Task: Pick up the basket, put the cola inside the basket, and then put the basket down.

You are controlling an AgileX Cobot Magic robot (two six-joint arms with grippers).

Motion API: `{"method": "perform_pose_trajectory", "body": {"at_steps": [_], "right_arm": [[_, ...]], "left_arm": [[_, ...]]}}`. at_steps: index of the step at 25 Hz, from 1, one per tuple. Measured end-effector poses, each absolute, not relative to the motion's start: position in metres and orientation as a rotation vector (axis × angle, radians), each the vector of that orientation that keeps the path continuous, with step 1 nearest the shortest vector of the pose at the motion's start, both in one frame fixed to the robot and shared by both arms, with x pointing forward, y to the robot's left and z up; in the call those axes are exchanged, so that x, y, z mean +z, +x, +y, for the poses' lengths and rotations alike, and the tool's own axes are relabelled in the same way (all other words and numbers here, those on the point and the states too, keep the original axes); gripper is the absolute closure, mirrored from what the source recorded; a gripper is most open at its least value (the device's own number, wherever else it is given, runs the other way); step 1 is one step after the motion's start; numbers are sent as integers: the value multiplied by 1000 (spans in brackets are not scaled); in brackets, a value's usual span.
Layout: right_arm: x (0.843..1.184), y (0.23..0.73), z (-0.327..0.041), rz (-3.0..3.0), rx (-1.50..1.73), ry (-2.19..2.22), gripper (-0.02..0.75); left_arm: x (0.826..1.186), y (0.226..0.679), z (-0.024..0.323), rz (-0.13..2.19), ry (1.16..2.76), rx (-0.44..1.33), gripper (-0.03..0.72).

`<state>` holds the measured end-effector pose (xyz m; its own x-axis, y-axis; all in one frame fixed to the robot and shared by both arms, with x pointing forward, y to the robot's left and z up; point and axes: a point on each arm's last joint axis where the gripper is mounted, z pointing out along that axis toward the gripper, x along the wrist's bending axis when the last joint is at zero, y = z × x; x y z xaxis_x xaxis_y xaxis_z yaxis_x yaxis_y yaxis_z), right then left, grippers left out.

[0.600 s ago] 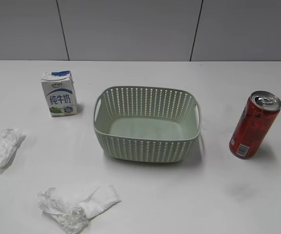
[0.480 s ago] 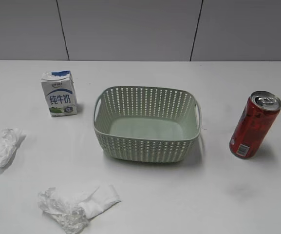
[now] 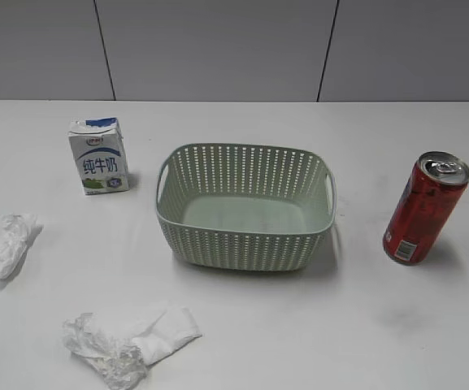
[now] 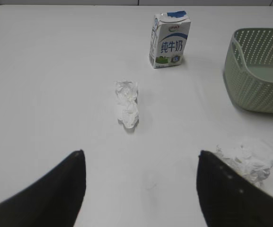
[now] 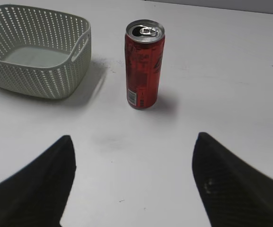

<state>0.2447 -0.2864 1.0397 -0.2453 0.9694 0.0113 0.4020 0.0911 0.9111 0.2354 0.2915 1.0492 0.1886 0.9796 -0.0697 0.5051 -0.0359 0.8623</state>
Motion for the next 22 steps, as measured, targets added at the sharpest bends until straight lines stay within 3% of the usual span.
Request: {"method": "perform_pose_trajectory", "body": {"at_steps": [9,17,22], "right_arm": [[1040,245,-286,1730,1127,1357,153],[1040,245,-286,1730,1127,1357,153],[1040,245,-286,1730,1127,1357,153]], "left_arm": [[1057,244,290,1428,1650,741,135],[1087,307,277,1460,1572,602,135],[1107,350,268,1450,1632,534,135]]}}
